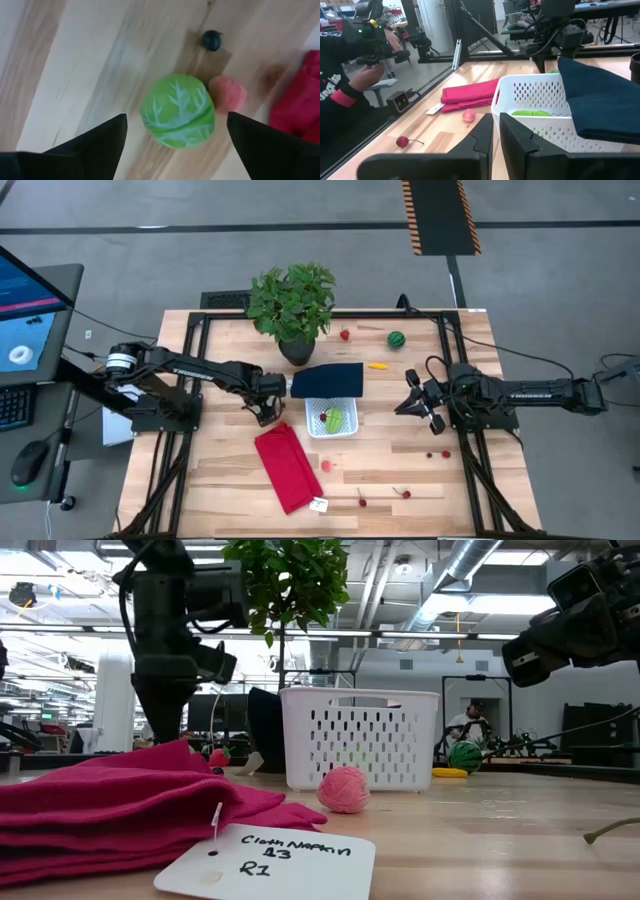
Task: Pick and placing Produce into tupperware
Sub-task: Put the cabbage into the bin
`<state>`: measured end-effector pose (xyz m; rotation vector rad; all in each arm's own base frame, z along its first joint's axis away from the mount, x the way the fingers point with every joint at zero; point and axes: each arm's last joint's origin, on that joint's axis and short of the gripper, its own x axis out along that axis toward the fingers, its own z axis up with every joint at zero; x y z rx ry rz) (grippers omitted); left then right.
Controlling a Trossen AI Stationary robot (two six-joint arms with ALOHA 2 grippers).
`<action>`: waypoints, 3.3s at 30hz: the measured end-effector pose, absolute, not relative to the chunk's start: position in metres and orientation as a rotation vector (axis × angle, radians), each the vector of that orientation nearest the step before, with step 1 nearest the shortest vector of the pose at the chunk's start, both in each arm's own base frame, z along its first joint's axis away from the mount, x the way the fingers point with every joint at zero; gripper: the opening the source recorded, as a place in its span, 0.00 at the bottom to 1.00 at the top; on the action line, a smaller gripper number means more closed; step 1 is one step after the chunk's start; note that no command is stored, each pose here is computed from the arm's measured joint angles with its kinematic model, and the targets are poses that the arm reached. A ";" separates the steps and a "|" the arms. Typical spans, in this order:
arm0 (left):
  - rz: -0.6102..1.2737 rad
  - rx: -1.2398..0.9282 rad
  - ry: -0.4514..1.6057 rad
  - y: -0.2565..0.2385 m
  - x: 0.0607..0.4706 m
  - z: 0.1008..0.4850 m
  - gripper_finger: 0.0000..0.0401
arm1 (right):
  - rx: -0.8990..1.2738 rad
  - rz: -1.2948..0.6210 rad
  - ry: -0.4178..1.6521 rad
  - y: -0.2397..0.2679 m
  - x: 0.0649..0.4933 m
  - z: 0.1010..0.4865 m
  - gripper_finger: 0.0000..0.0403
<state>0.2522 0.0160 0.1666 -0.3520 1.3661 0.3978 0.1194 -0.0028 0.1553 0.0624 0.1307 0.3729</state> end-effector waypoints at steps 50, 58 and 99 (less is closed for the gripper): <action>0.374 -0.455 1.323 0.022 0.253 0.160 0.56 | 0.062 0.373 0.131 -0.003 0.119 0.155 0.14; 0.322 -0.475 1.306 0.020 0.249 0.147 0.65 | 0.062 0.373 0.131 -0.003 0.119 0.155 0.14; 0.394 -0.507 1.145 0.022 0.236 0.181 0.54 | 0.063 0.373 0.134 -0.003 0.119 0.155 0.14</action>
